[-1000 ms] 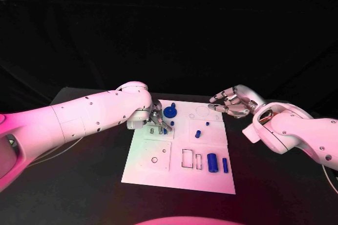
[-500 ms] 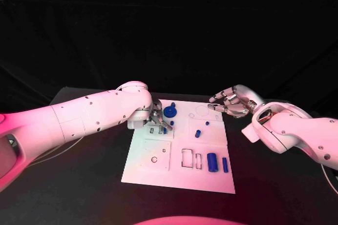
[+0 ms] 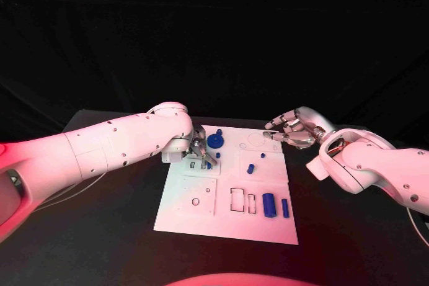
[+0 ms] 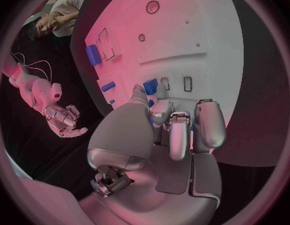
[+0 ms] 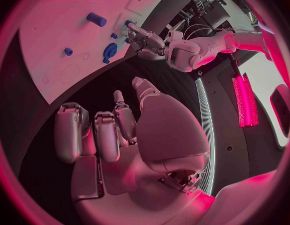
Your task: Assemble the parts on the task board
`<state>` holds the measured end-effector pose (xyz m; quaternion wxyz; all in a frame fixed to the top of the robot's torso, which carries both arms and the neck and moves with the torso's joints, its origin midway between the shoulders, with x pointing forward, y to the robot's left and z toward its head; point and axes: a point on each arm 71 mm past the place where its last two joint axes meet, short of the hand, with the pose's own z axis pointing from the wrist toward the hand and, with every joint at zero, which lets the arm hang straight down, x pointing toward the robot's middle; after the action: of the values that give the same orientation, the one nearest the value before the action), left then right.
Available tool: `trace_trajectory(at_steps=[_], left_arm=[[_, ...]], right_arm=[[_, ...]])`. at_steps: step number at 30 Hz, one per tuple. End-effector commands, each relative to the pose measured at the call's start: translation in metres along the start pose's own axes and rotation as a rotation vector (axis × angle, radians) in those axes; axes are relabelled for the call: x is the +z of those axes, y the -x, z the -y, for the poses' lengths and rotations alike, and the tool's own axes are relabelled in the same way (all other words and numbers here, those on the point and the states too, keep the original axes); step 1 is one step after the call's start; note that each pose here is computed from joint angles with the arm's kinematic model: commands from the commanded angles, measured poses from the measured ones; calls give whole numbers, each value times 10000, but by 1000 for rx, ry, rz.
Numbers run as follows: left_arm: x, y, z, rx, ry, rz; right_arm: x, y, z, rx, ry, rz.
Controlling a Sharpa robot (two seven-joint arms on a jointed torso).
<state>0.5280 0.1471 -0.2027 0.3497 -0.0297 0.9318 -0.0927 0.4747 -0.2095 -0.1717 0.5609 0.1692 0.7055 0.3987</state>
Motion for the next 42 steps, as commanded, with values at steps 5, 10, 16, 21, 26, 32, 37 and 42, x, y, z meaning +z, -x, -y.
trace_trajectory(at_steps=[5, 10, 16, 21, 26, 32, 37, 42], left_arm=[[-4, -14, 27, 3, -16, -21], [-3, -15, 32, -10, -23, -24], [-3, -23, 39, -31, -36, -36], [-1, -25, 31, -56, -43, -45], [-1, -26, 16, -65, -43, -55], [-5, -25, -12, -74, -42, -58], [-18, -14, -47, -111, -49, -44], [-49, 5, -101, -180, -61, -10]], right_arm=[[1, -17, -2, -8, 4, -13], [2, -20, 0, -8, 4, -14], [3, -25, 3, -8, 3, -17], [3, -28, 7, -8, 1, -19], [3, -30, 10, -8, -1, -23], [2, -32, 13, -9, -3, -25], [2, -34, 16, -9, -4, -26], [-3, -36, 25, -9, -6, -27]])
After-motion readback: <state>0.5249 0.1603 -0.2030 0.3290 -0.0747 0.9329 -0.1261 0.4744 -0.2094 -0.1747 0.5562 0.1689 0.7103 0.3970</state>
